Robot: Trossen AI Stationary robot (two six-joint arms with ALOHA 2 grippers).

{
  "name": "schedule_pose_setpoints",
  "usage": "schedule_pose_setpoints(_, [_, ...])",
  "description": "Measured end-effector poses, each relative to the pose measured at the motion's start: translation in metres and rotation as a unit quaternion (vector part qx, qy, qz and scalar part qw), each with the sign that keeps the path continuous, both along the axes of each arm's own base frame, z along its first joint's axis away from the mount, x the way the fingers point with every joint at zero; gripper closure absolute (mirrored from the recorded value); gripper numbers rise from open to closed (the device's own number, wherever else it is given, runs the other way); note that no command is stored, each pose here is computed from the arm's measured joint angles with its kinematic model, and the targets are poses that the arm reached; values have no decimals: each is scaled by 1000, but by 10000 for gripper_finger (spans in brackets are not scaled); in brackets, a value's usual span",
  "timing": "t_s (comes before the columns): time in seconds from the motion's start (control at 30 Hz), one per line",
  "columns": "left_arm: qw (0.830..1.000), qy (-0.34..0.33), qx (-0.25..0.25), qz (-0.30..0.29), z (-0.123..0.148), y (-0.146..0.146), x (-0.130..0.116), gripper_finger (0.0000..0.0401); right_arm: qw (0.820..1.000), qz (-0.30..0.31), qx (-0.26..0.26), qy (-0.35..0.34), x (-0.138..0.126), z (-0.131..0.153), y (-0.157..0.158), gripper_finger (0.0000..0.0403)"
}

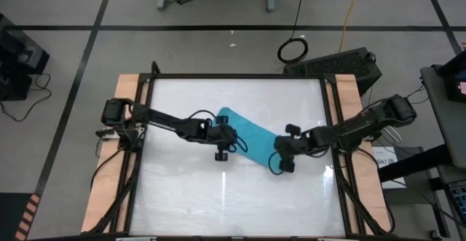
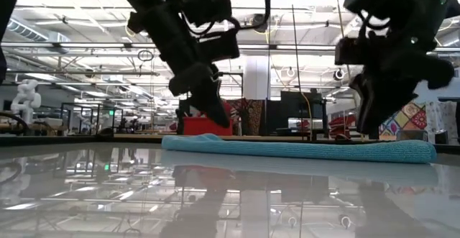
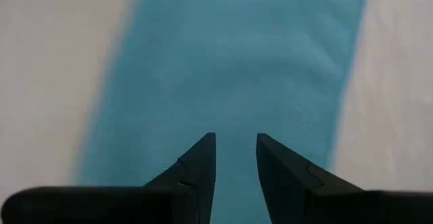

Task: Roll towel
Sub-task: Fold the blue towel

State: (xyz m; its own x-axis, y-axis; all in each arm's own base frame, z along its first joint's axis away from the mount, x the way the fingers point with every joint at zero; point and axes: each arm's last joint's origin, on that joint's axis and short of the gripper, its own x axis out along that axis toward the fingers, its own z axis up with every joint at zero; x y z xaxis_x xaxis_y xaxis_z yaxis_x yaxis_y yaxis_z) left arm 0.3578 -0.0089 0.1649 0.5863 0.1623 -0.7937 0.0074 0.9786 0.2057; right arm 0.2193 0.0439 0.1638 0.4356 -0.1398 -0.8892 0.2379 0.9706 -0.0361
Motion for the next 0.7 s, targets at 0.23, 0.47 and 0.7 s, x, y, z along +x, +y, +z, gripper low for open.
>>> schedule_pose_setpoints(0.23, [998, 19, -4, 66, -9, 4, -2, 274, 999, 8, -3, 46, 2, -12, -9, 305])
schedule_pose_setpoints(0.47, [994, 69, 15, 79, -33, 26, -2, 274, 998, 13, 44, 53, 17, -34, -2, 305])
schedule_pose_setpoints(0.7, [992, 93, 81, 41, -39, 43, 0, 274, 992, 27, 116, -30, 32, -34, 24, 305])
